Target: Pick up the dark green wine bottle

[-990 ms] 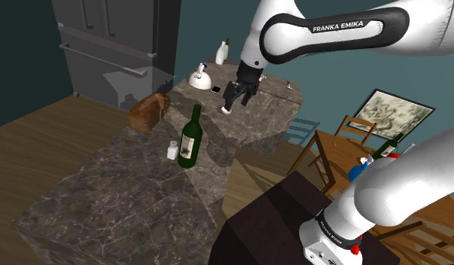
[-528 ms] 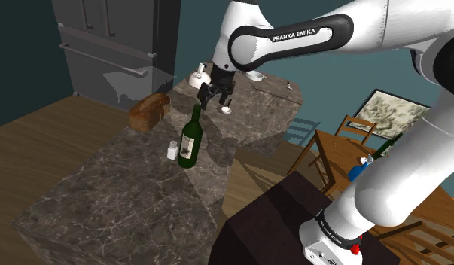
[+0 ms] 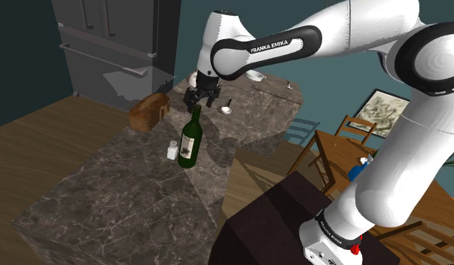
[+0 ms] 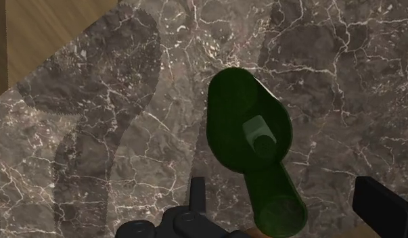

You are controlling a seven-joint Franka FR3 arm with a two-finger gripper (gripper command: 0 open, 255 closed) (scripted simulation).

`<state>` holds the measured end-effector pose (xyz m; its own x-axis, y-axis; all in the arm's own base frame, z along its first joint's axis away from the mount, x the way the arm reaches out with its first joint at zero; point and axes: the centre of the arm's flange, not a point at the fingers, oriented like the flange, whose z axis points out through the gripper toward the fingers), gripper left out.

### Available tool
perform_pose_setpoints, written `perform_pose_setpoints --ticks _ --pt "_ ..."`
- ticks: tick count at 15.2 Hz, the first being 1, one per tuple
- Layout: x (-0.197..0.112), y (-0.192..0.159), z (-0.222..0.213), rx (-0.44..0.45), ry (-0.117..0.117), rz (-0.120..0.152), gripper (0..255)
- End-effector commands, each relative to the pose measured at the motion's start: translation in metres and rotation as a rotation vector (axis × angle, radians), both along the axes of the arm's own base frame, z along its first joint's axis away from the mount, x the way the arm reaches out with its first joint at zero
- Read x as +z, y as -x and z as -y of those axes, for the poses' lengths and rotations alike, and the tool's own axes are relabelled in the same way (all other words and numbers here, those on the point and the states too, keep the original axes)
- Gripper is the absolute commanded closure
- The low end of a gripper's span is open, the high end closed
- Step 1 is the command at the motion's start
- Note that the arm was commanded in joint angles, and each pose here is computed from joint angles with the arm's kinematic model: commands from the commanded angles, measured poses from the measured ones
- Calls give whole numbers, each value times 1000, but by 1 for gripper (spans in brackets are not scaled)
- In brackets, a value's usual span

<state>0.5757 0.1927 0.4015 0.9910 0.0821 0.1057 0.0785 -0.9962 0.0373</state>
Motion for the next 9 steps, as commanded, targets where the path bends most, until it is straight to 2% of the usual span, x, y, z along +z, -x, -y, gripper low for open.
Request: perform_pose_setpoints --ticks 1,3,5,6,9 --pt "-11 -1 0 0 0 1 0" --pt "-24 -1 0 0 0 1 0" --pt "-24 -1 0 0 0 1 0" --pt "-24 0 -1 0 0 1 255" --pt "-24 0 -1 0 0 1 255"
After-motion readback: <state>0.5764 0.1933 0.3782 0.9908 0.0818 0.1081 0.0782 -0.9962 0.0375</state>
